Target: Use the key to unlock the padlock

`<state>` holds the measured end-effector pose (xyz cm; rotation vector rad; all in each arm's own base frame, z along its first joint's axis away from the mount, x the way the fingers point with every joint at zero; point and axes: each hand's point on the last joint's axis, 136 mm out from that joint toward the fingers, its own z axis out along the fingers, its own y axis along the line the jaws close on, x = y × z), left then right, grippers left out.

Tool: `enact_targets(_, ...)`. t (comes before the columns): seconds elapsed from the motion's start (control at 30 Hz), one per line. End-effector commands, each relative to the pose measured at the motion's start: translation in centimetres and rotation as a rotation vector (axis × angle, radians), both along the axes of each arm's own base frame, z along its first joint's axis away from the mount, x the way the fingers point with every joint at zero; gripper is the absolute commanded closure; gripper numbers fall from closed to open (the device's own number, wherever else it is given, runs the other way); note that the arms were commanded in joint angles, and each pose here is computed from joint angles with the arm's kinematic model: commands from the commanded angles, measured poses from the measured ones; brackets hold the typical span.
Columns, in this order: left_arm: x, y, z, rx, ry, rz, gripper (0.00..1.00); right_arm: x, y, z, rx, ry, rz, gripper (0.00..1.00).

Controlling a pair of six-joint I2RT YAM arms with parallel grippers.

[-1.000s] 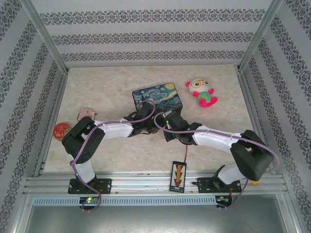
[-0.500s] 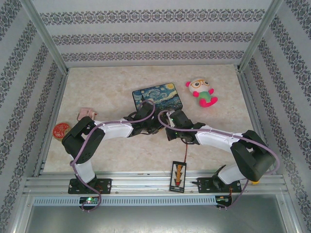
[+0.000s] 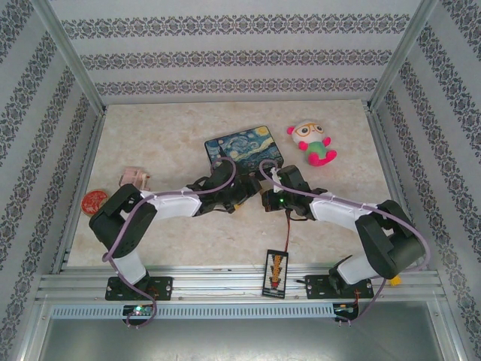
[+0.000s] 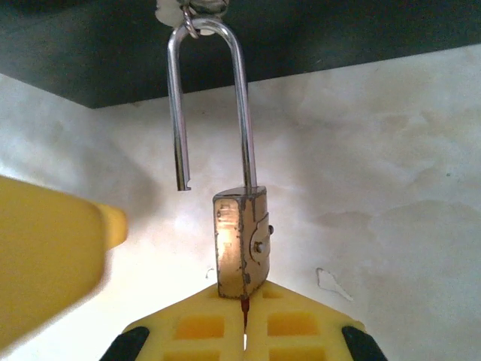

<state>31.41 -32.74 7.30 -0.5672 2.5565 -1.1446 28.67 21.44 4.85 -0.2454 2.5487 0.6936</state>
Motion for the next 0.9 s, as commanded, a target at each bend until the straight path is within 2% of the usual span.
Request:
enact_targets(0.0,0.8,0.8,2.2,0.003,-0.091,0.034,0.01,0.4,-0.5,-0.9,0.008,0.034,-0.053,0.95)
enact_targets(0.17,0.9,3.3,3.6,0.086,-0.18,0.083,0.01,0.5,-0.8,-1.5,0.015,0.056,-0.083,0.94)
enact_targets(0.4,0.5,8.9,5.7,0.249,-0.3,0.211,0.01,0.5,-1.4,-1.7,0.033,0.084,-0.124,0.85)
enact_targets(0.63,-0.3,14.5,9.0,0.433,-0.453,0.299,0.01,0.7,-2.5,-2.4,0.041,0.122,-0.194,0.8)
enact_targets(0.87,-1.2,18.3,11.2,0.536,-0.581,0.367,0.01,1.0,-3.1,-2.0,0.035,0.125,-0.231,0.76)
